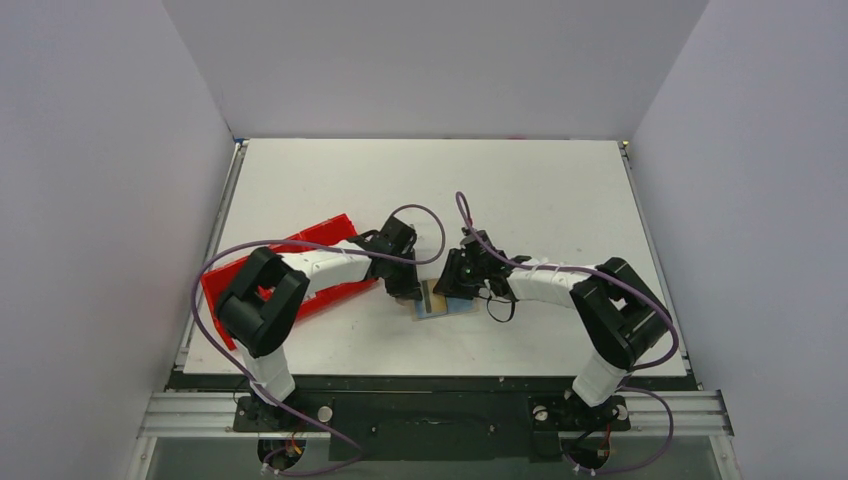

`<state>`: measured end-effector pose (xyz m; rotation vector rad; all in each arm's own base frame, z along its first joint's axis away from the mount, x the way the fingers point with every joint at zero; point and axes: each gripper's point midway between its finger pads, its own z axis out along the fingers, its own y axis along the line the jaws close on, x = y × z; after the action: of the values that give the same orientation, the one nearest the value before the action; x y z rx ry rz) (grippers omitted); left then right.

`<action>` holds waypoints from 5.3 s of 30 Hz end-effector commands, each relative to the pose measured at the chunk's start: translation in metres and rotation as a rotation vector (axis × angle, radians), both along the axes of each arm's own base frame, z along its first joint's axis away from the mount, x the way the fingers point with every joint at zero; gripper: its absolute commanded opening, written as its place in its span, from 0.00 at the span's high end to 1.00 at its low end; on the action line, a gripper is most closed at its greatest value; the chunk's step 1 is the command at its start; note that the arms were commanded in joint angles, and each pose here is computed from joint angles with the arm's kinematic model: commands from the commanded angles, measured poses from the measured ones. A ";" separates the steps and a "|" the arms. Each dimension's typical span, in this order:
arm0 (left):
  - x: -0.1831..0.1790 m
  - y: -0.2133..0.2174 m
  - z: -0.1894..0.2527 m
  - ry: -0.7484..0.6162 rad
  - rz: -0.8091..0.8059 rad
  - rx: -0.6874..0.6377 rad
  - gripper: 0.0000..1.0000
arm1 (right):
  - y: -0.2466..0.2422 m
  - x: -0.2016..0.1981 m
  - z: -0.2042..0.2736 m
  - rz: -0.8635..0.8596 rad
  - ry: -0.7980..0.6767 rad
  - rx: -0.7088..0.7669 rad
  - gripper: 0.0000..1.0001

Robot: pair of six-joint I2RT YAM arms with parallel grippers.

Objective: Take the credit cards out of the card holder
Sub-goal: Remove the credit card from the card holder, then place the credit card in the storage box.

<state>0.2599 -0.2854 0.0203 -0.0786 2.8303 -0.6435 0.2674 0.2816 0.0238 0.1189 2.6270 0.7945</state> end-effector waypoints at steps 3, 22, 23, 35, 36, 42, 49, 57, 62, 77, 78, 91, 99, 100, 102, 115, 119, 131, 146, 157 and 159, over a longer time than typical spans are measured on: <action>-0.003 0.011 -0.027 0.018 0.005 0.097 1.00 | 0.010 0.009 0.023 -0.012 -0.039 0.133 0.73; -0.005 0.015 -0.039 0.045 0.007 0.150 1.00 | 0.008 0.017 0.028 -0.078 -0.003 0.380 0.89; -0.005 0.015 -0.039 0.045 0.007 0.152 1.00 | 0.008 0.017 0.029 -0.078 -0.003 0.382 0.90; -0.004 0.029 -0.043 0.059 0.033 0.211 1.00 | -0.006 0.019 0.015 -0.098 -0.012 0.329 1.00; -0.003 0.030 -0.043 0.059 0.035 0.215 1.00 | -0.007 0.020 0.015 -0.098 -0.021 0.321 1.00; -0.001 0.041 -0.045 0.058 0.052 0.253 1.00 | -0.022 0.020 0.009 -0.113 -0.037 0.258 1.00; -0.003 0.045 -0.048 0.072 0.054 0.265 1.00 | -0.035 0.021 0.005 -0.131 -0.044 0.225 1.00; 0.000 0.050 -0.048 0.056 0.067 0.284 1.00 | -0.045 0.022 0.005 -0.144 -0.048 0.222 1.00; 0.002 0.048 -0.044 0.046 0.064 0.274 1.00 | -0.051 0.022 0.007 -0.149 -0.052 0.226 1.00; 0.015 0.035 -0.022 -0.001 0.054 0.223 1.00 | -0.061 0.023 0.020 -0.155 -0.075 0.221 1.00; 0.017 0.033 -0.019 -0.007 0.054 0.218 1.00 | -0.062 0.023 0.021 -0.155 -0.079 0.220 1.00; 0.028 0.006 0.023 -0.043 0.029 0.081 0.94 | -0.062 0.025 0.037 -0.153 -0.097 0.251 1.00; 0.043 -0.010 0.084 -0.117 0.029 -0.101 0.64 | -0.053 0.029 0.060 -0.142 -0.116 0.315 1.00; 0.043 -0.013 0.093 -0.120 0.026 -0.147 0.64 | -0.051 0.031 0.064 -0.142 -0.123 0.323 1.00; 0.045 -0.015 0.106 -0.122 0.030 -0.230 0.62 | -0.049 0.033 0.072 -0.142 -0.129 0.344 1.00; 0.049 -0.016 0.149 -0.105 0.030 -0.603 0.58 | -0.028 0.042 0.135 -0.151 -0.154 0.568 1.00; 0.048 -0.015 0.156 -0.107 0.025 -0.645 0.57 | -0.024 0.046 0.159 -0.157 -0.180 0.643 1.00; 0.046 -0.020 0.170 -0.100 0.010 -0.762 0.56 | -0.015 0.049 0.190 -0.159 -0.184 0.781 1.00; 0.042 -0.025 0.180 -0.077 0.006 -0.859 0.77 | -0.002 0.042 0.186 -0.124 -0.171 0.781 1.00; 0.041 -0.022 0.180 -0.087 0.025 -0.850 1.00 | 0.002 0.035 0.171 -0.080 -0.179 0.611 0.42; 0.041 -0.020 0.179 -0.095 0.034 -0.827 1.00 | -0.001 0.035 0.169 -0.076 -0.191 0.542 0.35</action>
<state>0.2983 -0.3090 0.1803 -0.2731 2.3447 -1.7228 0.3004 0.2818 0.1792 0.3866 2.1499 1.5210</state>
